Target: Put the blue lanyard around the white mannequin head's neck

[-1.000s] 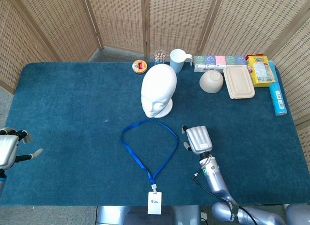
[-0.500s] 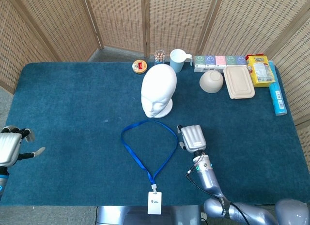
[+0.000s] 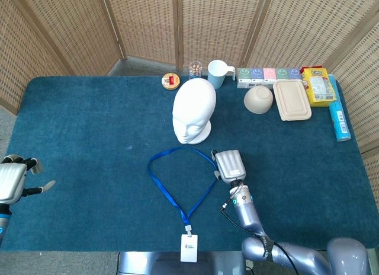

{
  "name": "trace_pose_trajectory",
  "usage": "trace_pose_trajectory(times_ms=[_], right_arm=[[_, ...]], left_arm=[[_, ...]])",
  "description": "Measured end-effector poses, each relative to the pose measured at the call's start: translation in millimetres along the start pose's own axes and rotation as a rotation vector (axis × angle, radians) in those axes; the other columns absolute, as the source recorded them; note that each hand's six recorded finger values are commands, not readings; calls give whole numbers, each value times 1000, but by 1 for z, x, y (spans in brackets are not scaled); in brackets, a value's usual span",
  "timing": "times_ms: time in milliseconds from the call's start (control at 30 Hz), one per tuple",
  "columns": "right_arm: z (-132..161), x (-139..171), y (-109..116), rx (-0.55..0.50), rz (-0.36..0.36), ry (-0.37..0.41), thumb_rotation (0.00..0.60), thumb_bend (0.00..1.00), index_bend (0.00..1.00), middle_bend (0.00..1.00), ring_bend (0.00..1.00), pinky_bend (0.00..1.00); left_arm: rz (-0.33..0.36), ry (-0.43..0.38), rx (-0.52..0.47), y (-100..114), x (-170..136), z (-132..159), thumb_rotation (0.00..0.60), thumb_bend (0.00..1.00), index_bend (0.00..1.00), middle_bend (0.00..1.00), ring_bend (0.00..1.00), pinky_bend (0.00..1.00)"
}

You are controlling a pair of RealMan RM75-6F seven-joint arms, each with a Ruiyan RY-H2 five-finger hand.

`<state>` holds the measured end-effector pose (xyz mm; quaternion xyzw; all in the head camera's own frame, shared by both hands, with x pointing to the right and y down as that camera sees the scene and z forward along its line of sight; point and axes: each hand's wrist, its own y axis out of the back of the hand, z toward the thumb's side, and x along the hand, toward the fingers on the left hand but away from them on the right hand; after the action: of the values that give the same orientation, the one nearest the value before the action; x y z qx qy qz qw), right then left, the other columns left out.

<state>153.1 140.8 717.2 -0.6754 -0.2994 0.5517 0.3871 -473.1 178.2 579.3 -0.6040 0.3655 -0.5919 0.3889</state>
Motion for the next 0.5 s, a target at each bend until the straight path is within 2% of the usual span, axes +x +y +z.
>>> trace_pose_trajectory(times_ms=[500], right_arm=[[9,-7,-7,5,21,-4,587,251,453,921,1000,1000]], left_arm=[[-7,6,-1,-2,-2,-4,397,135,558,569,490,285]])
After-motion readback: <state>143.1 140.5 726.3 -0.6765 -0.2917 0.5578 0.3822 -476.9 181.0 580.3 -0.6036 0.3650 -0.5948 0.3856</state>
